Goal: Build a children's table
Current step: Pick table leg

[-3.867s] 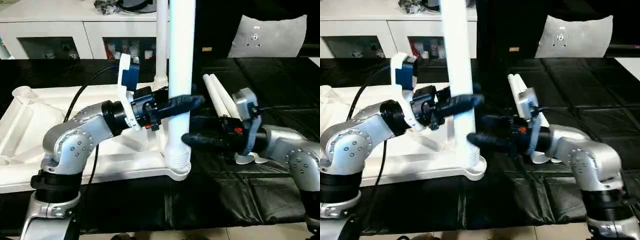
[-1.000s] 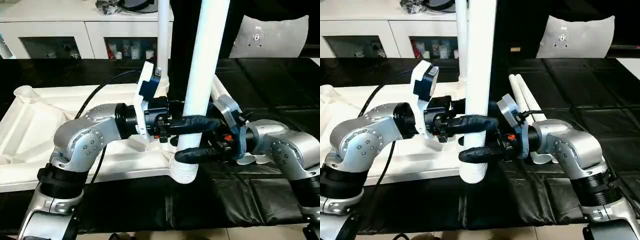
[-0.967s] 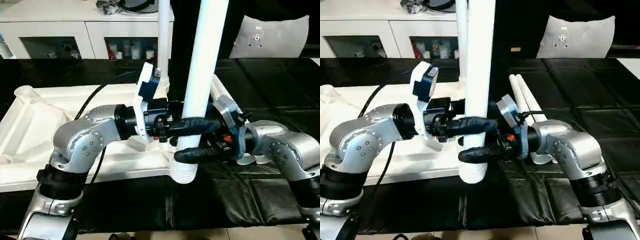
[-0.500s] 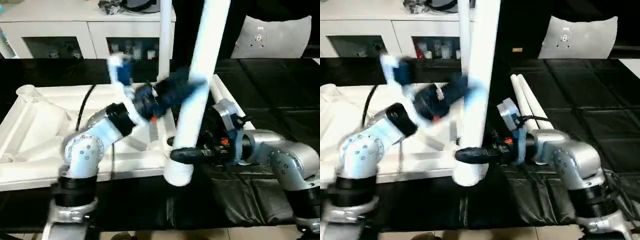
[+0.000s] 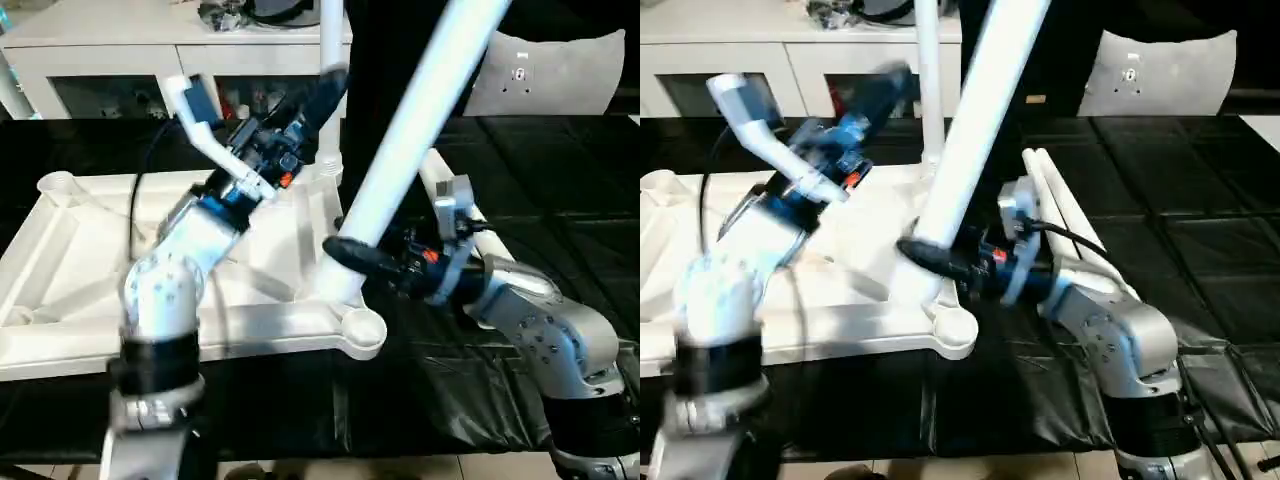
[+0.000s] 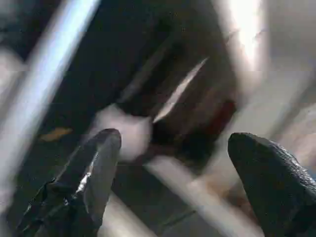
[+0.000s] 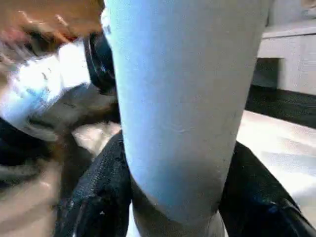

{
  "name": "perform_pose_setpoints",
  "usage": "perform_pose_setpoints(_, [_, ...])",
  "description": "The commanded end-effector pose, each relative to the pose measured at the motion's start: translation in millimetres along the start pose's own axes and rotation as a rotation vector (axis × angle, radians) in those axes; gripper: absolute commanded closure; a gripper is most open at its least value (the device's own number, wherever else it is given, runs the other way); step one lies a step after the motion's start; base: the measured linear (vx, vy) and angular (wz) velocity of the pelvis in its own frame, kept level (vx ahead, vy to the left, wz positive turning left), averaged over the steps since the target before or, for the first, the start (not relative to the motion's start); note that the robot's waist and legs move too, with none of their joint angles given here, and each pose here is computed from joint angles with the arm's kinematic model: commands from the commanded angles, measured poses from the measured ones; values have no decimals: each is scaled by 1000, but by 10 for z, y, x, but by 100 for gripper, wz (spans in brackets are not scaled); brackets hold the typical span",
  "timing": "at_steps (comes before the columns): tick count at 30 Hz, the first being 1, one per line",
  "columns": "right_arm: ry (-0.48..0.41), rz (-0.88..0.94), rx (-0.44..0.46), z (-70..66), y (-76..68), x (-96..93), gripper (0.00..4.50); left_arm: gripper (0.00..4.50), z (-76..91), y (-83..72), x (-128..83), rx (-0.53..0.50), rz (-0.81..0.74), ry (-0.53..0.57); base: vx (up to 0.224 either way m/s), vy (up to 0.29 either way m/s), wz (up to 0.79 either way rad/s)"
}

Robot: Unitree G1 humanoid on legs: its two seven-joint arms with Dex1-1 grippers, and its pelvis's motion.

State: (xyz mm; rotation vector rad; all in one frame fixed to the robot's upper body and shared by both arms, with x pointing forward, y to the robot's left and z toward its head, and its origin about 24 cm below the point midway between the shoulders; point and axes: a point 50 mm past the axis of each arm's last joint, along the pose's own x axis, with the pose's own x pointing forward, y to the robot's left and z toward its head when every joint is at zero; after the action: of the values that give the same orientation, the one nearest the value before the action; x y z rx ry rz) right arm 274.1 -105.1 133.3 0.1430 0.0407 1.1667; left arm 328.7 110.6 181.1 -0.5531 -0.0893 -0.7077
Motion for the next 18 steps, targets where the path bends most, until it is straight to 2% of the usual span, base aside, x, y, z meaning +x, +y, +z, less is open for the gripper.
perform_pose_setpoints(1, [-8, -52, -82, 33, -29, 70, 258, 54, -60, -93, 68, 123, -21, 71, 0, 0, 0])
perform_pose_setpoints(7, [58, -132, -159, -104, -76, 100, 258, 54, -47, -384, 103, 215, -192, 95, 0, 0, 0])
perform_pose_setpoints(12, [73, -169, -189, -173, -87, 109, 258, 54, -67, -595, 50, 240, -342, 105, 0, 0, 0])
perform_pose_setpoints(15, [66, -200, -200, -191, -105, 123, 259, 54, -86, -631, 2, 255, -386, 116, 0, 0, 0])
perform_pose_setpoints(18, [39, -218, -162, -204, -105, 105, 259, 54, -92, -632, -67, 264, -399, 120, 0, 0, 0])
